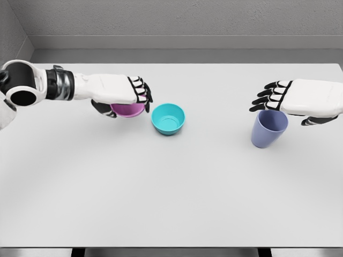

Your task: Stacking bowl and cup with both arms

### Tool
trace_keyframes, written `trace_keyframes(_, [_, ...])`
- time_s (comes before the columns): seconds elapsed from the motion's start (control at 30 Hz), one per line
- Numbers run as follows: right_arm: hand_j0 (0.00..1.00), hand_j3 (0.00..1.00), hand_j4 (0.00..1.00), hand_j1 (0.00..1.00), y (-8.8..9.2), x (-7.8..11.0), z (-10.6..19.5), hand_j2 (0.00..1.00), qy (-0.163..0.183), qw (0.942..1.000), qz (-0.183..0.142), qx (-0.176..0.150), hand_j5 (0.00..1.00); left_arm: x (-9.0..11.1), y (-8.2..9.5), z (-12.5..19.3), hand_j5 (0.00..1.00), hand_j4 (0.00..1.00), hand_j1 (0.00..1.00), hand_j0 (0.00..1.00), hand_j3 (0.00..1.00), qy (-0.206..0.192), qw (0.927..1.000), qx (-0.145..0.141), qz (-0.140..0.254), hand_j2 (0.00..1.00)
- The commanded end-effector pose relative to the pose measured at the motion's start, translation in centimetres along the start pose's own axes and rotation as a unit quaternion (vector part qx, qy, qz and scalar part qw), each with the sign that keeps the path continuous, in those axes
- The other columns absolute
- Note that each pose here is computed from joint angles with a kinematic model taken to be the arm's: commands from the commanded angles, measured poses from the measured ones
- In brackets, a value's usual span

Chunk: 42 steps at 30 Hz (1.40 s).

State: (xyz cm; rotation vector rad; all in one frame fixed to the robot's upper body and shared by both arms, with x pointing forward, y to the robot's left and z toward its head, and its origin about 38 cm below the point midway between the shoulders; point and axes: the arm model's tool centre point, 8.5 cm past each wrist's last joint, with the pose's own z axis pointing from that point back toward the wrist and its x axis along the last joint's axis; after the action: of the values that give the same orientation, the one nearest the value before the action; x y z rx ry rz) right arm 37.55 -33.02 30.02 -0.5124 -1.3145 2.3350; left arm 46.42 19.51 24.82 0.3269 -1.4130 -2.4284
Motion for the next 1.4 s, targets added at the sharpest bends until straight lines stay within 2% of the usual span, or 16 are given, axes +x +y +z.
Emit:
trace_keyframes(0.0, [1.00,1.00,1.00,1.00,0.0,0.0,0.1,1.00,0.001,1.0000,-0.003,-0.001,1.00,1.2,0.7,-2.2,0.52,0.52,0.52,0.52,0.52,-0.026,0.9997,0.005,-0.001,0.52])
trace_keyframes(0.23, [1.00,1.00,1.00,1.00,0.2,-0.1,0.4,1.00,0.005,1.0000,-0.002,0.006,1.00,2.0,2.4,-5.1,0.52,0.52,0.52,0.52,0.52,-0.047,0.9988,0.014,-0.005,0.52])
trace_keyframes(0.33, [1.00,1.00,1.00,1.00,0.3,-0.1,0.4,1.00,0.004,1.0000,-0.004,0.006,1.00,2.3,2.2,-7.2,0.52,0.52,0.52,0.52,0.52,-0.059,0.9983,-0.005,-0.003,0.52])
trace_keyframes(0.47, [1.00,1.00,1.00,1.00,0.2,-0.1,0.4,1.00,0.004,1.0000,-0.003,0.004,1.00,2.0,1.8,-8.2,0.52,0.52,0.52,0.52,0.52,-0.056,0.9983,-0.016,0.001,0.52])
trace_keyframes(0.7, [1.00,1.00,1.00,1.00,0.1,-0.1,0.2,1.00,0.003,1.0000,-0.003,0.002,1.00,2.5,2.0,-8.8,0.54,0.54,0.54,0.54,0.54,-0.063,0.9979,-0.015,-0.001,0.54])
trace_keyframes(0.77, [1.00,1.00,1.00,1.00,0.2,0.0,0.1,1.00,0.002,1.0000,-0.003,0.002,1.00,2.3,1.9,-8.8,0.58,0.58,0.58,0.58,0.58,-0.061,0.9980,-0.016,0.001,0.58])
trace_keyframes(0.87, [1.00,1.00,1.00,1.00,0.2,0.0,0.1,1.00,0.001,1.0000,-0.004,0.001,1.00,2.1,1.7,-8.8,0.69,0.69,0.69,0.69,0.69,-0.058,0.9982,-0.018,0.004,0.69])
trace_keyframes(1.03, [1.00,1.00,1.00,1.00,0.2,0.0,0.0,1.00,0.001,1.0000,-0.004,0.000,1.00,2.1,1.6,-8.8,0.75,0.75,0.75,0.75,0.75,-0.057,0.9982,-0.019,0.004,0.75])
trace_keyframes(1.1, [1.00,1.00,1.00,1.00,0.2,0.0,0.0,1.00,0.000,1.0000,-0.004,0.001,1.00,2.1,1.6,-8.8,0.81,0.81,0.81,0.81,0.81,-0.057,0.9981,-0.020,0.004,0.81])
trace_keyframes(1.2, [1.00,1.00,1.00,1.00,0.1,0.0,0.1,1.00,0.001,1.0000,-0.003,0.000,1.00,2.1,1.6,-8.8,0.97,0.97,0.97,0.97,0.97,-0.058,0.9981,-0.018,0.005,0.97])
trace_keyframes(1.23, [1.00,1.00,1.00,1.00,0.1,0.0,0.0,1.00,0.000,1.0000,-0.003,-0.001,1.00,2.2,1.6,-8.8,0.99,0.99,0.99,0.99,0.99,-0.059,0.9981,-0.018,0.005,0.99])
trace_keyframes(1.37, [1.00,1.00,1.00,1.00,0.2,-0.2,-0.5,1.00,0.000,0.9999,-0.008,-0.006,1.00,2.1,1.7,-8.7,1.00,1.00,1.00,1.00,1.00,-0.058,0.9981,-0.016,0.007,1.00])
